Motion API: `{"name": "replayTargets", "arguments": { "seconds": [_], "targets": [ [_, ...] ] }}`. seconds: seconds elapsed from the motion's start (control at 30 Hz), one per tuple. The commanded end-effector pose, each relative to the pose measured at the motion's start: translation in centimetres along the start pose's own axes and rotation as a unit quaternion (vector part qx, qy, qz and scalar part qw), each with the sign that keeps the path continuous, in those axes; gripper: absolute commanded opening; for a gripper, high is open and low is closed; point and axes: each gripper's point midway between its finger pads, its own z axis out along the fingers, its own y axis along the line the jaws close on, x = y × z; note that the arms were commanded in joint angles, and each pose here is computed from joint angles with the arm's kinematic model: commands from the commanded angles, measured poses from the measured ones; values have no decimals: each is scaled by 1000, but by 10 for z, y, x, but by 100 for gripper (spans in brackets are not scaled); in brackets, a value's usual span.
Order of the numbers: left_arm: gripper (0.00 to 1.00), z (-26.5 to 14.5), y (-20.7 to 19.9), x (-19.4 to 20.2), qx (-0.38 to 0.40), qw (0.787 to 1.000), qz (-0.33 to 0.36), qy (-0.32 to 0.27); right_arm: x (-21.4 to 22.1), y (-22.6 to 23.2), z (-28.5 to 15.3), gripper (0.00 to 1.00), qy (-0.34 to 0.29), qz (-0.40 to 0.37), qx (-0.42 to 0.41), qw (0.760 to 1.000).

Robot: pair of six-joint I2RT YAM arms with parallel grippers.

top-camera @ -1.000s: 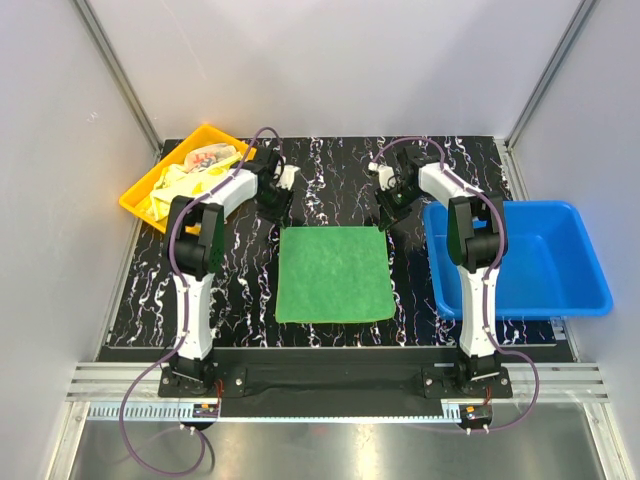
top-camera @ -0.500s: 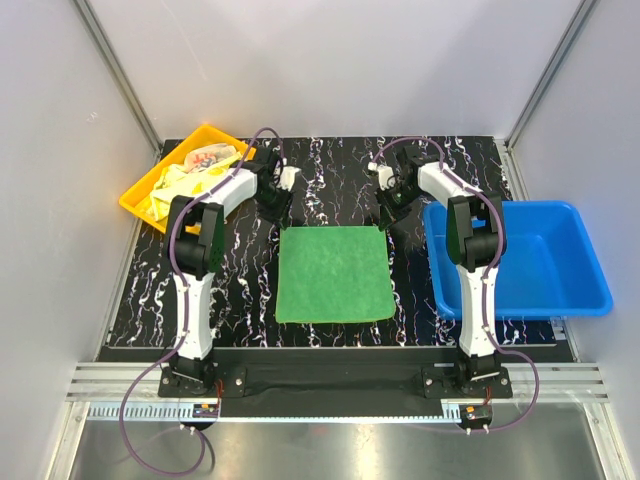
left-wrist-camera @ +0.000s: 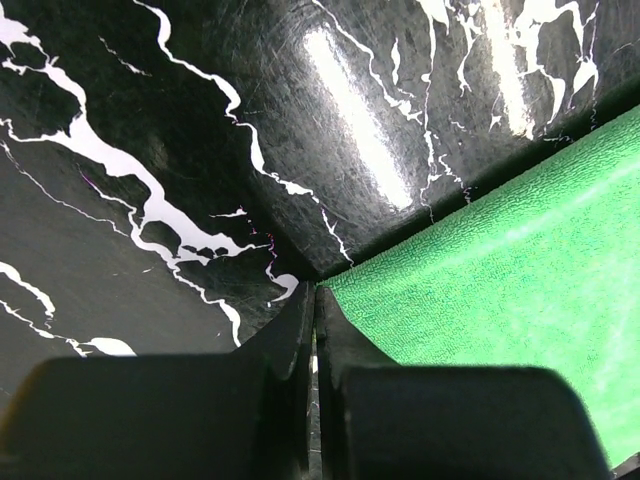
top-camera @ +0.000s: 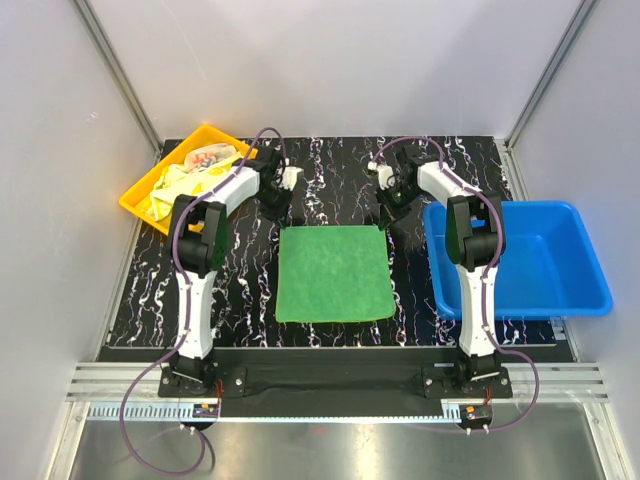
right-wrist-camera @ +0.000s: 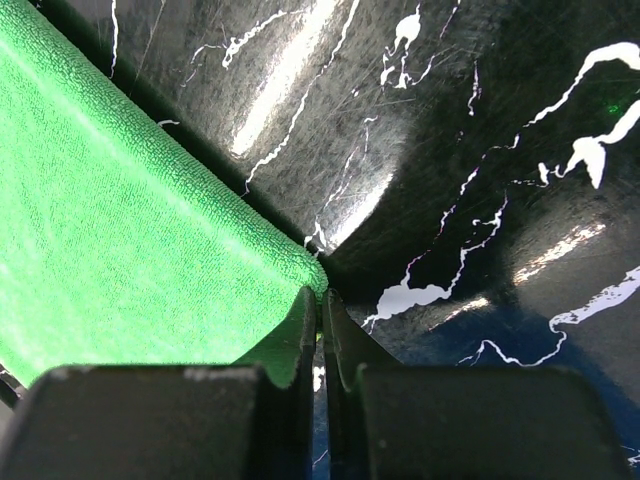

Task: Fold and stack the towels
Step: Fold the towel

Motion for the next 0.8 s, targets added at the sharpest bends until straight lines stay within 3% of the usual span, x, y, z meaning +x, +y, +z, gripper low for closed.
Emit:
{"name": "replayTargets", "arguments": {
  "seconds": [0.0,0.27,0.4,0.6,0.77],
  "targets": [
    [0,-2,6,-11,-13,1000,15,-8,-8,-8,0,0,-9,-15,6,1000],
    [0,-8,16,-21,-43,999,7,-21,-22,-12,-7,0,-22,-21,24,999],
    [0,-25,19,-43,-66,996,5,-63,-40,-19,-22,0,-52,-33,58,996],
    [0,-75,18,-80,-101,986,18,-135,-73,-25,-62,0,-100,-57,120,986],
    [0,-121,14,-98,-127,976,30,-177,-108,-15,-121,0,-173,-83,173,966]
  ]
}}
